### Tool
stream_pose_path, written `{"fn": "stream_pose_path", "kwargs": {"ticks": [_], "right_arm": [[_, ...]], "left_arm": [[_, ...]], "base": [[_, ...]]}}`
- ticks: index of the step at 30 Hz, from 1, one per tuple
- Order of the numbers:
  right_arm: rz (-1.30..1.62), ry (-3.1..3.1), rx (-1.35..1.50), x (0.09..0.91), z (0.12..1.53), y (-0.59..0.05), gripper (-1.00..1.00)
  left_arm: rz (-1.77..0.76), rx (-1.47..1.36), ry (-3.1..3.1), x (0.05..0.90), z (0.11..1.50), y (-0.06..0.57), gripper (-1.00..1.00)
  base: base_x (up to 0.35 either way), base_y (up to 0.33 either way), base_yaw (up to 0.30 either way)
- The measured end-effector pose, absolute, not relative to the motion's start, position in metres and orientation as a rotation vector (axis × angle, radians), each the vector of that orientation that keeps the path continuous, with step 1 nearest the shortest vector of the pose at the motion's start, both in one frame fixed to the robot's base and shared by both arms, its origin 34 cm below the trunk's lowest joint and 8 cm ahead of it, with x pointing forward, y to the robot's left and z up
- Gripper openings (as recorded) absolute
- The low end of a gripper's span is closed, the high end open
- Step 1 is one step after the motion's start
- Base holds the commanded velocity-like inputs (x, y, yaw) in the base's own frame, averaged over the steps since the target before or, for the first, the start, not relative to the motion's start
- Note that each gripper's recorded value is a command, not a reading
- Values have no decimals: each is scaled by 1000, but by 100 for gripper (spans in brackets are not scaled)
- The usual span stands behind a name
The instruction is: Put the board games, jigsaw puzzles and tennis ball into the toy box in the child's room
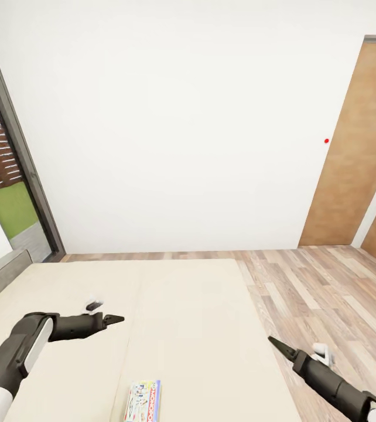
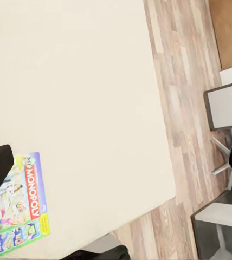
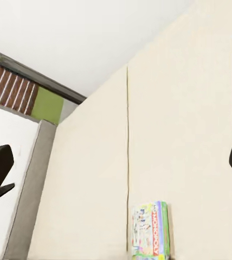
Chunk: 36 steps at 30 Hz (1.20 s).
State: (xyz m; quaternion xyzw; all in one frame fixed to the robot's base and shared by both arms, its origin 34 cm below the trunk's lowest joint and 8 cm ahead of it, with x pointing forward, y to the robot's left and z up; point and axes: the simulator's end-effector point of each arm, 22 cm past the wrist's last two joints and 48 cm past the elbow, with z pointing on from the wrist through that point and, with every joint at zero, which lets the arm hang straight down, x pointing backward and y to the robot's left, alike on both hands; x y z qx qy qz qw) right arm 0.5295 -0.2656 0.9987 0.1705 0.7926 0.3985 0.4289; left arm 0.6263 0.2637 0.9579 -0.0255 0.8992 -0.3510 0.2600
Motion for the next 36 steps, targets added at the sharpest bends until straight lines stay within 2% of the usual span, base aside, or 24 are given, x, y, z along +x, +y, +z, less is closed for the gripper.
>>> {"fn": "stream_pose_path", "kwargs": {"ticks": [9,14,23,36], "right_arm": [[708,2195,494,529,954,-273,100],[697,2232,448,531,952,-255,100],[738,2320,286,534,953,-201,100],[741,2360,235,532,951,-188,100]], "left_arm": [[-621,-164,2540,636,909,272,100],[-491,-225,2595,628,880,289,100],[-466,-261,2621,626,850,271,100],[-453,-257,2605,640,855,271,100]], "base": [[0,0,0],[0,0,0],[0,0,0],[0,0,0]]}}
